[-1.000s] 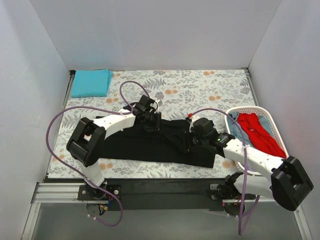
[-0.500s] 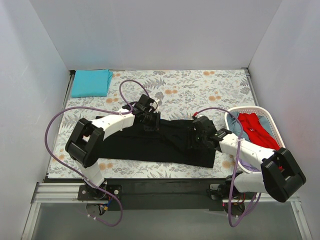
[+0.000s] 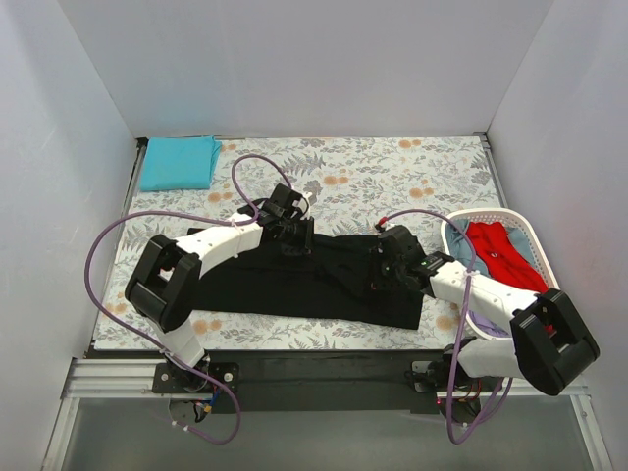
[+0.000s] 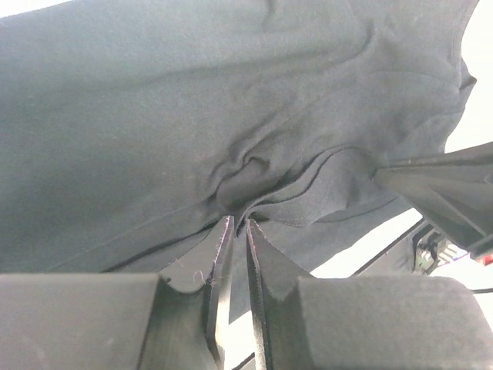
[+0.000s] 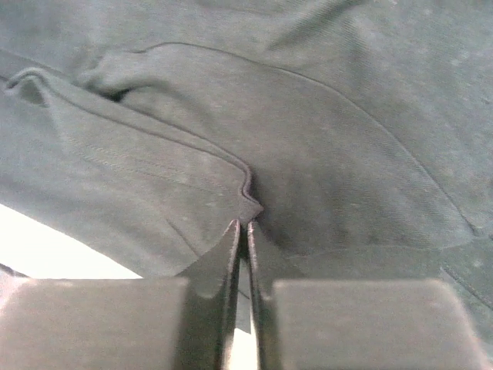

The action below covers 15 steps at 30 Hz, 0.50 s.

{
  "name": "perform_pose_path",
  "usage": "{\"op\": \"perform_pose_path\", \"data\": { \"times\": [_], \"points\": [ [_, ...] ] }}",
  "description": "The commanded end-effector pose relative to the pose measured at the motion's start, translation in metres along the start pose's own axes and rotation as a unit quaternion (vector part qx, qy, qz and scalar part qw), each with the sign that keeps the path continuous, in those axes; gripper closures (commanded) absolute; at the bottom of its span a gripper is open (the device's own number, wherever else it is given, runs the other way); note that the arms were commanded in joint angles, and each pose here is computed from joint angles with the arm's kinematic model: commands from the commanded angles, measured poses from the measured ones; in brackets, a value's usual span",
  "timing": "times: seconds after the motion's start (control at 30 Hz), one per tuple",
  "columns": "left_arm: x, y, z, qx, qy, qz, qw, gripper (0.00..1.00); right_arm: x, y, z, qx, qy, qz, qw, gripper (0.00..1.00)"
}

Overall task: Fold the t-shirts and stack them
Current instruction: Fold the tshirt

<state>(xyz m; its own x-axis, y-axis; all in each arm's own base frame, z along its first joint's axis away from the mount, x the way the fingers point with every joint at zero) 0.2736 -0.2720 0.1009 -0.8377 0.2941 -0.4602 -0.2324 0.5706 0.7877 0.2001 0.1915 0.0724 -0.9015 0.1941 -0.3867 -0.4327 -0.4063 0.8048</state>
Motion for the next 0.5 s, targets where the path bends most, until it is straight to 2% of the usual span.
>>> {"op": "perform_pose_path", "data": {
  "times": [0.0,0.17,0.47],
  "points": [
    [-0.026,0.023,-0.005,-0.016,-0.006,-0.055,0.998,0.89,-0.006,0.008,0.017,-0.051,0.015,-0.013,0.998,0.92],
    [-0.044,0.023,-0.012,-0.004,-0.004,-0.069,0.998,0.86,0.002,0.019,0.028,-0.110,0.049,-0.003,0.993,0.95],
    [-0.048,-0.004,-0.024,0.045,-0.010,-0.036,0.998,0.83,0.035,0.024,0.034,-0.165,0.128,0.042,0.977,0.95]
  ]
}}
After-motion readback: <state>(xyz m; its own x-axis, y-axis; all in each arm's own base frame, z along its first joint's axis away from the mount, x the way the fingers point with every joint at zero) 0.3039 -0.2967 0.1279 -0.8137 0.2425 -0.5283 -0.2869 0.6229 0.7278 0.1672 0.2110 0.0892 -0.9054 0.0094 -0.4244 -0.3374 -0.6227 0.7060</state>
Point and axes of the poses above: each gripper's point midway between its finger pads, its own y axis back along the fingers, its own z axis along the line the jaws close on, x = y × z, the point moved 3 cm from there along y, back along the fingers, and after that the axes turned 12 degrees about -y, right-handed, at the moved point
